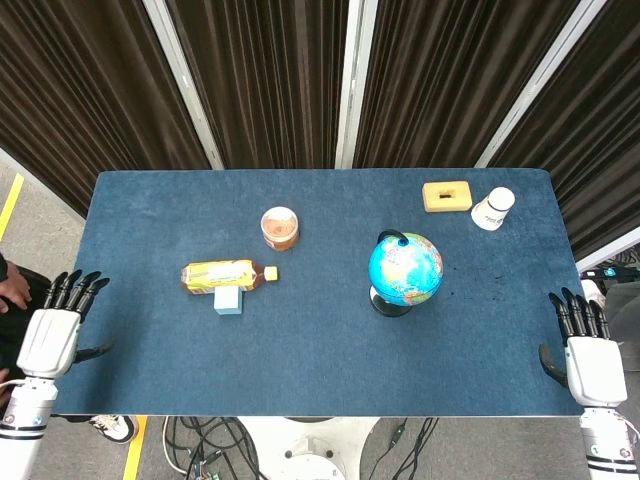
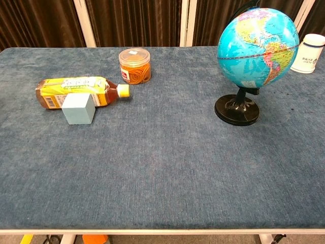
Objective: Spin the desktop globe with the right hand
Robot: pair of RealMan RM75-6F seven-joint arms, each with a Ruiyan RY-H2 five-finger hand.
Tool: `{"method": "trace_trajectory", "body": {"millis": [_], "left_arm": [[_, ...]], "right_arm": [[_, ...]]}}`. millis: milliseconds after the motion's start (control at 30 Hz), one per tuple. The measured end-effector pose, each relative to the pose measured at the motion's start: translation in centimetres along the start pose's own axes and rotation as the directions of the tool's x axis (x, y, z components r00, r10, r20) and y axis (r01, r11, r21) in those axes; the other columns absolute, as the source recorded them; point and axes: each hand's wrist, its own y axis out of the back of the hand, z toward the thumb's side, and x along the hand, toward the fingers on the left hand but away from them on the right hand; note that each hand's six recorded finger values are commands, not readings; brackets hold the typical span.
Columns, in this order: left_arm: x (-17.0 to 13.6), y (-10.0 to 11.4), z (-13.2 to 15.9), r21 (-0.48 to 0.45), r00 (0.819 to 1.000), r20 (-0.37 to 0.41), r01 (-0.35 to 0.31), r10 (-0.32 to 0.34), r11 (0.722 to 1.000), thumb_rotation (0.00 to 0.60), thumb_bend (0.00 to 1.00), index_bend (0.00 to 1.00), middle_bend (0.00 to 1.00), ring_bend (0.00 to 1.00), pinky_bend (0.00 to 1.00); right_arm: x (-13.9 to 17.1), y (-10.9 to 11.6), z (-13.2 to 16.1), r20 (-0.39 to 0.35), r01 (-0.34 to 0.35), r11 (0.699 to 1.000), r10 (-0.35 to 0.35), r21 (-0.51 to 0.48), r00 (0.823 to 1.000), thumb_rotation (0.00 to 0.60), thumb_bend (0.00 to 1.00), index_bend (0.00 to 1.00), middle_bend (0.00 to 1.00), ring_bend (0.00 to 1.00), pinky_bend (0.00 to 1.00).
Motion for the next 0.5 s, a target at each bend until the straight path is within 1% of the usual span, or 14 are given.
{"method": "trace_trajectory", "body": {"millis": [300, 500], "left_arm": [[0.0, -0.5, 0.0, -0.006, 1.0, 0.001, 0.021, -0.021, 1.0, 0.6, 0.04, 0.15, 0.11, 0.03, 0.05], [-0.1, -0.6, 0.1, -0.004, 1.0, 0.006, 0.027, -0.027, 1.0, 0.6, 0.04, 0.15, 0.11, 0.03, 0.05]], "right_arm": [[0.0, 0.1, 0.3, -0.009, 0.001, 1.0, -0.001, -0.002, 1.0, 0.6, 0.31, 0.0, 0.0, 0.0, 0.0], [-0.4, 0.2, 1.4, -0.049, 0.007, 1.0, -0.007, 0.004, 0.999, 0.6, 0.31, 0.0, 0.0, 0.0, 0.0]]}}
